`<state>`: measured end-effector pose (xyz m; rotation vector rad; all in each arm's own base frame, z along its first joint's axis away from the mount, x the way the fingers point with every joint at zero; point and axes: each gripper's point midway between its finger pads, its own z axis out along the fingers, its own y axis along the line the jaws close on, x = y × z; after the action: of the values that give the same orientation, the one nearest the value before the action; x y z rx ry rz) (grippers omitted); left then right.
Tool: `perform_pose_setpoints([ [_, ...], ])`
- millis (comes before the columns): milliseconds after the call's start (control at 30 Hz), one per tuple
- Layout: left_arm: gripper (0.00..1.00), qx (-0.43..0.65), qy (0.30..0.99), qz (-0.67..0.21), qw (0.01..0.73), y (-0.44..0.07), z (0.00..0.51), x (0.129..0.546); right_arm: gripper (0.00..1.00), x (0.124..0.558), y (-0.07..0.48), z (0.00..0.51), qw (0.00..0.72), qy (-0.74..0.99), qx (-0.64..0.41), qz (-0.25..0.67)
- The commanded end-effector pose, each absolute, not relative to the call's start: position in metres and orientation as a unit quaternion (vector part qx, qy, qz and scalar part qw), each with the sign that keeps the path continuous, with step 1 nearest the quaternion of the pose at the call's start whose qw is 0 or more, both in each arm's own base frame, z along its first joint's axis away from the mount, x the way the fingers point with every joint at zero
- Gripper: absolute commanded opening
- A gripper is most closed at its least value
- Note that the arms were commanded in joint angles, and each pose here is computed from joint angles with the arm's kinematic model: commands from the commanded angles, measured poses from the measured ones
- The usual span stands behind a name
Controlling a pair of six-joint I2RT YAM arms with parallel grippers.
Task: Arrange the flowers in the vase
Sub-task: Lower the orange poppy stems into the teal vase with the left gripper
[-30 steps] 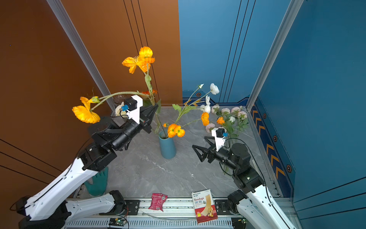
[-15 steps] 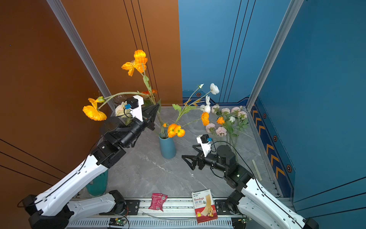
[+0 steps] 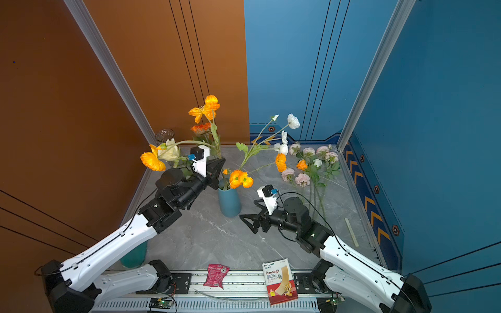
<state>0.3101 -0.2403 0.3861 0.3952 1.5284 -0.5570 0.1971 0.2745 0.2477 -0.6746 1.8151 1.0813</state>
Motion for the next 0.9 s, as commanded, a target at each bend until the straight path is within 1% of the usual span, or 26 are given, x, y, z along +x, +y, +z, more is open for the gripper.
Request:
perform_pose_setpoints([
  [0, 0.00, 0.175, 0.679, -0.254, 0.666, -0.238, 0.379, 0.307, 1.00, 0.201, 0.279, 0.254, 0.463, 0.720, -0.282, 0.434],
  [33, 0.00, 0.178, 0.682, -0.254, 0.663, -0.239, 0.375, 0.307, 1.00, 0.202, 0.280, 0.253, 0.463, 0.721, -0.282, 0.432],
  [267, 0.13, 0.184, 0.707, -0.249, 0.636, -0.241, 0.338, 0.305, 1.00, 0.202, 0.288, 0.245, 0.455, 0.723, -0.289, 0.432],
  [367, 0.22, 0.180, 0.717, -0.243, 0.628, -0.238, 0.323, 0.301, 1.00, 0.200, 0.290, 0.243, 0.451, 0.725, -0.291, 0.432],
  [500, 0.28, 0.175, 0.723, -0.232, 0.626, -0.232, 0.314, 0.299, 1.00, 0.202, 0.289, 0.241, 0.452, 0.727, -0.289, 0.429],
  [633, 0.33, 0.176, 0.730, -0.224, 0.622, -0.229, 0.310, 0.297, 1.00, 0.203, 0.291, 0.241, 0.452, 0.726, -0.290, 0.430],
  [867, 0.52, 0.175, 0.739, -0.227, 0.610, -0.224, 0.300, 0.286, 1.00, 0.203, 0.293, 0.236, 0.447, 0.729, -0.290, 0.429],
])
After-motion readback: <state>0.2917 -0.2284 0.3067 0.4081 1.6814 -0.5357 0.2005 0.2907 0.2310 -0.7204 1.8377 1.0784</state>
